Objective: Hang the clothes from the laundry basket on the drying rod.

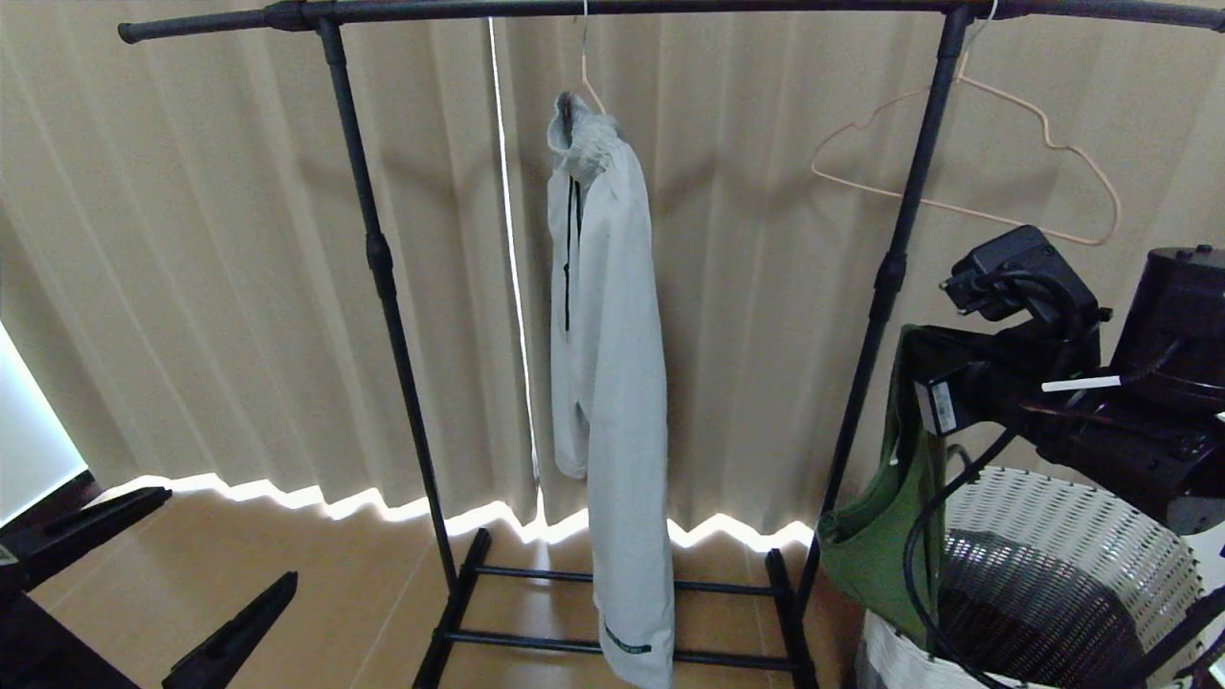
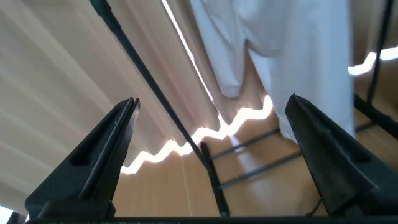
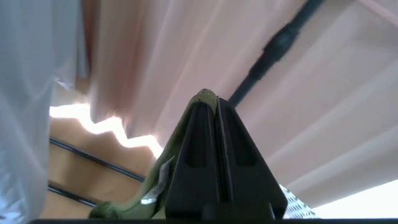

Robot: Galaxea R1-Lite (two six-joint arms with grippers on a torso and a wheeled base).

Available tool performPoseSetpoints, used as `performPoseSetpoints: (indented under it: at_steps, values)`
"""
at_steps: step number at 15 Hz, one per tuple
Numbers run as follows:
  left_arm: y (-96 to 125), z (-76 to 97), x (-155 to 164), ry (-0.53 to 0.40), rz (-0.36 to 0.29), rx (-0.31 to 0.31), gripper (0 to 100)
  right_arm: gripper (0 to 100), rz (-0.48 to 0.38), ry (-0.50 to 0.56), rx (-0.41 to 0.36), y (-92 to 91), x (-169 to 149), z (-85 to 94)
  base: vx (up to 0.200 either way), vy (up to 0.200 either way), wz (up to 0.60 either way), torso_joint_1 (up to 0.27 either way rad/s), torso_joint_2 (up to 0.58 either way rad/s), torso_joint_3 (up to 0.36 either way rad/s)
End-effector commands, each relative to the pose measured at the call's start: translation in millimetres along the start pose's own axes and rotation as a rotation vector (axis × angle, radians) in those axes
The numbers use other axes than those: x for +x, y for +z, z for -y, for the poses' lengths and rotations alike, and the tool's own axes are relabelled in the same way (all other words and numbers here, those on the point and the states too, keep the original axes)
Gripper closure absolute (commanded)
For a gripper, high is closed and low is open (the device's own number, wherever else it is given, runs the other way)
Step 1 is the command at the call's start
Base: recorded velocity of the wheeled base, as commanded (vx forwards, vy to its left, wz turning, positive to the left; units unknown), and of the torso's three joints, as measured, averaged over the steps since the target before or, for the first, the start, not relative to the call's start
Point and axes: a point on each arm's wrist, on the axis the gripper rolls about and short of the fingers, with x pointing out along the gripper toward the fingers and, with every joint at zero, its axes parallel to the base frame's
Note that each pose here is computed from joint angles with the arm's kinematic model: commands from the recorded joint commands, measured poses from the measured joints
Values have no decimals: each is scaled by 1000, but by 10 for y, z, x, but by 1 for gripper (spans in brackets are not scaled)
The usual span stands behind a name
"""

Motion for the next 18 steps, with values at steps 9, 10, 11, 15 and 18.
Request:
performPoseSetpoints:
  at_steps: [9, 10, 11, 15, 18]
  values:
    - [457, 490, 724, -383, -6, 26, 0, 100, 171, 248, 141, 582, 48, -739, 0, 0, 0, 0, 0, 0]
    - [525, 610, 832, -425, -16, 1, 0, 100, 184, 276, 152, 620, 15, -791, 0, 0, 0, 0, 0, 0]
    - [558, 678, 888, -447, -22, -12, 0, 100, 191, 285, 153, 633, 1, -809, 0, 0, 0, 0, 0, 0]
    - [687, 1130, 1447, -534, -87, -74, 0, 100, 229, 347, 194, 716, -145, -868, 0, 0, 0, 0, 0, 0]
    - [810, 1361, 1754, -554, -88, -145, 0, 100, 264, 419, 226, 782, -282, -873, 0, 0, 0, 0, 0, 0]
